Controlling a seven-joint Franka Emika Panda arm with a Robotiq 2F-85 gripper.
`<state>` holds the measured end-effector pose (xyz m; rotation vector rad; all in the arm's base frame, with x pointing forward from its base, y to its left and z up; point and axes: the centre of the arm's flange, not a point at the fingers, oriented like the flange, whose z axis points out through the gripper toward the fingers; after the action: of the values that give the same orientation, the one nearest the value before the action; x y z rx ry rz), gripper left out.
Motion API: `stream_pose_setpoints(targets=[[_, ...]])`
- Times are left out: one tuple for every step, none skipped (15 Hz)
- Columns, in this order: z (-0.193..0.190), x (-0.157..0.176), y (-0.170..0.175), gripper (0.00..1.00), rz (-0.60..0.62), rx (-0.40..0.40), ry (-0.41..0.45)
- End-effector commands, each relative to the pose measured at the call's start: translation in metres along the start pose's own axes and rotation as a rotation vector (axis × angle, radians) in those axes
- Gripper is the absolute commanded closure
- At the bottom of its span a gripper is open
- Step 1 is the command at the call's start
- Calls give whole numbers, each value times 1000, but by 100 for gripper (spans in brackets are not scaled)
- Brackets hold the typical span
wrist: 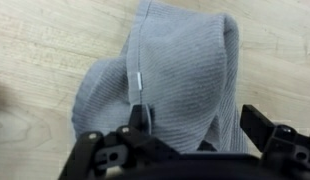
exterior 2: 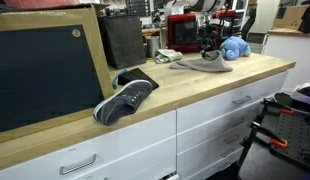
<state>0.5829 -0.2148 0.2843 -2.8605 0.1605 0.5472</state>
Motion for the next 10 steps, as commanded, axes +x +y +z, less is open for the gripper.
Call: stream_pose_setpoints(targets=[[-7,-1,-8,0,22,3,70],[-9,0,-8,0,21,4,89],[-10,1,-9,0,21,7,103],[-10,2,-10,0,25,7,112],[-9,4,-10,0,28,5,121],[-8,7,-10,0,34,3,134],[-8,10,-9,0,39,0,141],[-9,14,-7,0,49,-3,148],[-9,15,-6,0,60,-6,155],[-10,16,-4,0,62,-8,161]])
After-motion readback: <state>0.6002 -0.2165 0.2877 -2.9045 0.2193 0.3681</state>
